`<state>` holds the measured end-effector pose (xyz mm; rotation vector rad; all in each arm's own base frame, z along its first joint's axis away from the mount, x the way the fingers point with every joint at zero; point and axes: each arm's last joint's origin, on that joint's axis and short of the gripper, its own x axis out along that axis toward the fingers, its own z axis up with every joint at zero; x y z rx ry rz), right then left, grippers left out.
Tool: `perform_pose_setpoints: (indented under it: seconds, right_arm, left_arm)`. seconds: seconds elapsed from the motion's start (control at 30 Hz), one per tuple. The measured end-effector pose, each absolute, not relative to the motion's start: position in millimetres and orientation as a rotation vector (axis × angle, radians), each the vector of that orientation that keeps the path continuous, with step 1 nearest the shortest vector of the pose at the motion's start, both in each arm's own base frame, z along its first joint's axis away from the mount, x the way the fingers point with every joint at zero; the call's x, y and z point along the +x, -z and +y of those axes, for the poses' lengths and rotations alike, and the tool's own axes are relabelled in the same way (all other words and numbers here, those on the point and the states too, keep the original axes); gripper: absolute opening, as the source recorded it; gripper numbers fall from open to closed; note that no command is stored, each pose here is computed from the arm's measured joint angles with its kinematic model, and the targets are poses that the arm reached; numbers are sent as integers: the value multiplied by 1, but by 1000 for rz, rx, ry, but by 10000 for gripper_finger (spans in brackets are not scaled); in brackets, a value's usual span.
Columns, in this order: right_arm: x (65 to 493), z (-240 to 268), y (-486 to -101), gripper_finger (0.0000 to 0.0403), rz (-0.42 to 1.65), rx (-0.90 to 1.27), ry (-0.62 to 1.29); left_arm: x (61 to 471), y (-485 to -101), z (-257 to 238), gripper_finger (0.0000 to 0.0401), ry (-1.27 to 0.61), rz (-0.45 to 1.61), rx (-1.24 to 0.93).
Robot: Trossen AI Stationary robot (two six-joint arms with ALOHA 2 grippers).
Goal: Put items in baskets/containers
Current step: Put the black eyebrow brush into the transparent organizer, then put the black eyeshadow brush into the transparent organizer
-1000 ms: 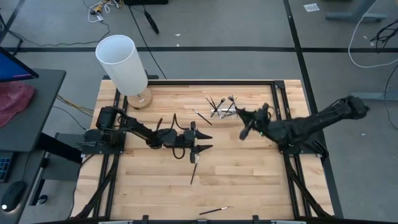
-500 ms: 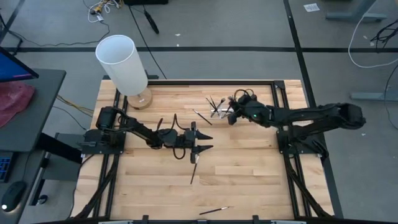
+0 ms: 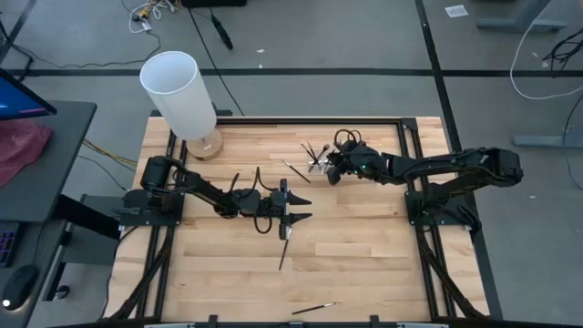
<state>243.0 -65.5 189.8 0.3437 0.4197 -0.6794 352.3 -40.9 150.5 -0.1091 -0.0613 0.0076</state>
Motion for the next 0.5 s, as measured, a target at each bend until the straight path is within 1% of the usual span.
perform_pose_setpoints:
  seconds: [0.1,0.27,0.37,0.43,0.5]
  right_arm:
    - [243,-65,-191,80,422,329,674]
    - [235,-69,-194,155,448,325,697]
    - [226,-69,-203,195,437,326,712]
    - [219,-68,-212,212,415,328,710]
    - [212,-65,-224,221,366,333,698]
  left_arm:
    - [352,-151,-41,177,-8,-61,-109]
    - [352,-151,-41,177,-8,-62,-109]
    - [352,-151,-41,177,-7,-61,-109]
    - [352,-151,-41,177,-7,-61,-109]
    - [352,-151,-41,177,-7,-61,-109]
